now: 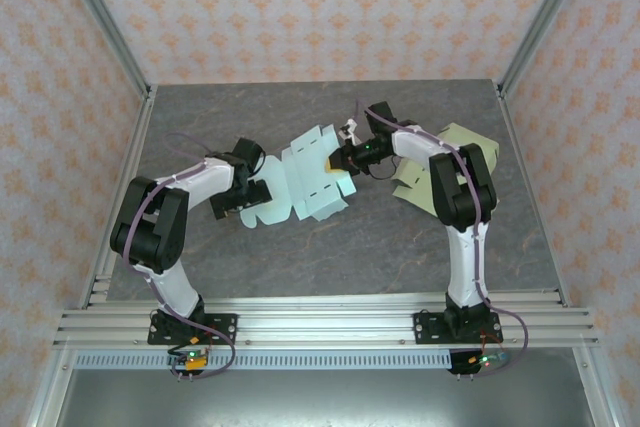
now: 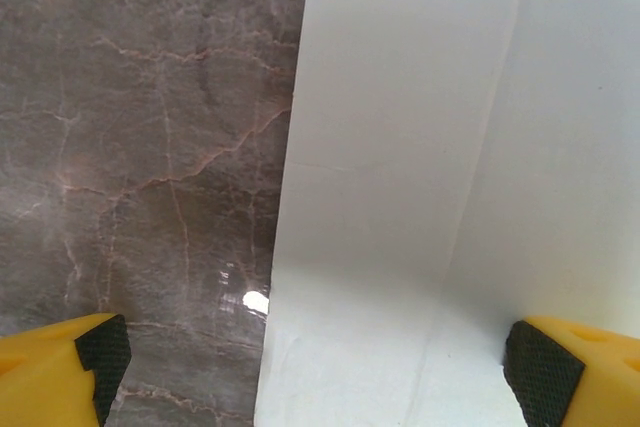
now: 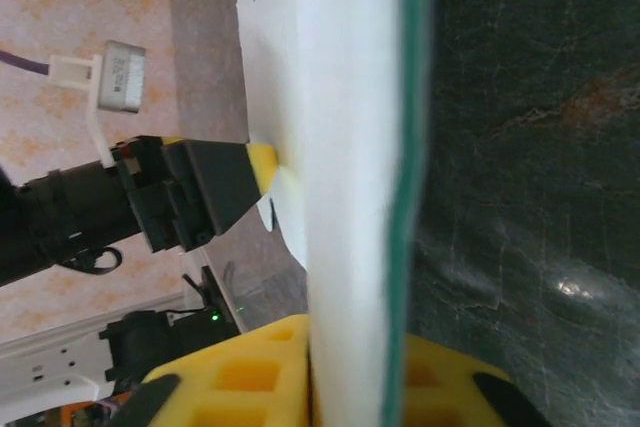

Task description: Fold the paper box

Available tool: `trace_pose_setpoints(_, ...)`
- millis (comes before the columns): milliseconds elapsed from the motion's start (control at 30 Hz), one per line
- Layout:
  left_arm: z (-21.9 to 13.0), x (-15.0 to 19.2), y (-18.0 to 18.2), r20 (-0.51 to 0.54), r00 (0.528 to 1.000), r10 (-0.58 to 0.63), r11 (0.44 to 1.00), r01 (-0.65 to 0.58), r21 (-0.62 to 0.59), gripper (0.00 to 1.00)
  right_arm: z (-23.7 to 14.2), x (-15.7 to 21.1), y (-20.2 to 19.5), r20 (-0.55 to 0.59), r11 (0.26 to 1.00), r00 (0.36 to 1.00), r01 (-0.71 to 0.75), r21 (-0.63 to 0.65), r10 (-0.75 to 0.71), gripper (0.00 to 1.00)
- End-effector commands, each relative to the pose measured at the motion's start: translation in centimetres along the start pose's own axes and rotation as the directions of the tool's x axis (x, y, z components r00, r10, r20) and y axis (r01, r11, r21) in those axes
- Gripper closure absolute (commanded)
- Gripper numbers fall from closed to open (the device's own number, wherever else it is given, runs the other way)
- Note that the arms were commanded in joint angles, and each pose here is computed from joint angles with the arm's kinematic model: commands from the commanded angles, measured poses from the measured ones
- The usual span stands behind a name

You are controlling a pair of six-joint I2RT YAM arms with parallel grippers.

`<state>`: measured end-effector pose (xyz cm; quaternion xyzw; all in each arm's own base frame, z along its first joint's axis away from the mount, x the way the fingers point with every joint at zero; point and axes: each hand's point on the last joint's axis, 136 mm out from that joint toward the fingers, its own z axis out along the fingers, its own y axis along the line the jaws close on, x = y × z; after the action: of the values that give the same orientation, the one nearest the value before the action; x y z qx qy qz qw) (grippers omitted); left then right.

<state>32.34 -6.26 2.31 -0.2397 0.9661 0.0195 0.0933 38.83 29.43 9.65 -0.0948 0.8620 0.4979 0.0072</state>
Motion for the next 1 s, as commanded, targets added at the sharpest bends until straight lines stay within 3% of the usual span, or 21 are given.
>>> trace_pose_setpoints(0, -2.8, -0.6, -0.5, 0.017, 1.0, -0.02, 0.999, 0.02, 0.039, 0.0, -1.4, -0.9, 1.4, 0.036, 0.994, 0.995, 0.085, 0.069, -0.088, 0.97)
trace_pose_setpoints(167, -8.5, -3.6, -0.6, 0.123, 0.989, -0.079, 0.99, 0.063, 0.129, 0.0, -4.5, -1.7, 3.1, 0.089, 0.939, 0.964, 0.22, 0.263, -0.251, 1.0)
trace_pose_setpoints(300, -13.0, -6.1, 0.0, 0.228, 0.963, -0.145, 0.974, 0.099, 0.203, 0.0, -7.6, -2.7, 6.3, 0.101, 0.782, 0.869, 0.378, 0.496, -0.484, 1.0)
trace_pose_setpoints(400, -15.2, -7.7, 0.9, 0.239, 0.944, -0.227, 0.952, 0.163, 0.26, 0.0, -9.4, -3.2, 8.9, 0.026, 0.555, 0.722, 0.508, 0.659, -0.691, 1.0)
trace_pose_setpoints(467, -16.2, -8.5, 1.4, 0.217, 0.933, -0.289, 0.923, 0.212, 0.32, 0.0, -9.7, -3.0, 10.5, -0.104, 0.321, 0.56, 0.605, 0.729, -0.822, 1.0)
trace_pose_setpoints(533, -17.1, -9.3, 1.8, 0.2, 0.916, -0.348, 0.887, 0.253, 0.386, 0.0, -10.6, -3.4, 11.9, -0.245, 0.052, 0.409, 0.593, 0.804, -0.879, 1.0)
trace_pose_setpoints(600, -17.4, -10.0, 2.0, 0.164, 0.905, -0.393, 0.846, 0.286, 0.449, 0.0, -11.0, -3.6, 12.7, -0.367, -0.14, 0.324, 0.553, 0.821, -0.872, 1.0)
trace_pose_setpoints(700, -17.3, -10.5, 2.5, 0.081, 0.89, -0.449, 0.782, 0.347, 0.518, 0.0, -10.2, -3.2, 12.6, -0.508, -0.315, 0.265, 0.531, 0.786, -0.82, 0.99)
trace_pose_setpoints(767, -17.0, -10.6, 3.3, 0.099, 0.886, -0.453, 0.79, 0.347, 0.506, 0.0, -8.5, -2.0, 11.5, -0.573, -0.36, 0.236, 0.579, 0.731, -0.785, 0.95)
trace_pose_setpoints(833, -16.1, -10.5, 4.1, 0.116, 0.886, -0.449, 0.813, 0.35, 0.465, 0.0, -6.3, -0.2, 9.6, -0.602, -0.342, 0.227, 0.649, 0.679, -0.765, 0.8)
trace_pose_setpoints(900, -15.0, -9.9, 4.3, 0.093, 0.891, -0.443, 0.818, 0.36, 0.448, 0.0, -3.8, 2.5, 7.7, -0.591, -0.237, 0.252, 0.744, 0.624, -0.767, 0.63)
trace_pose_setpoints(967, -13.6, -9.3, 3.8, 0.056, 0.897, -0.438, 0.81, 0.366, 0.458, 0.0, -1.8, 4.7, 6.6, -0.528, -0.076, 0.316, 0.801, 0.593, -0.788, 0.61)
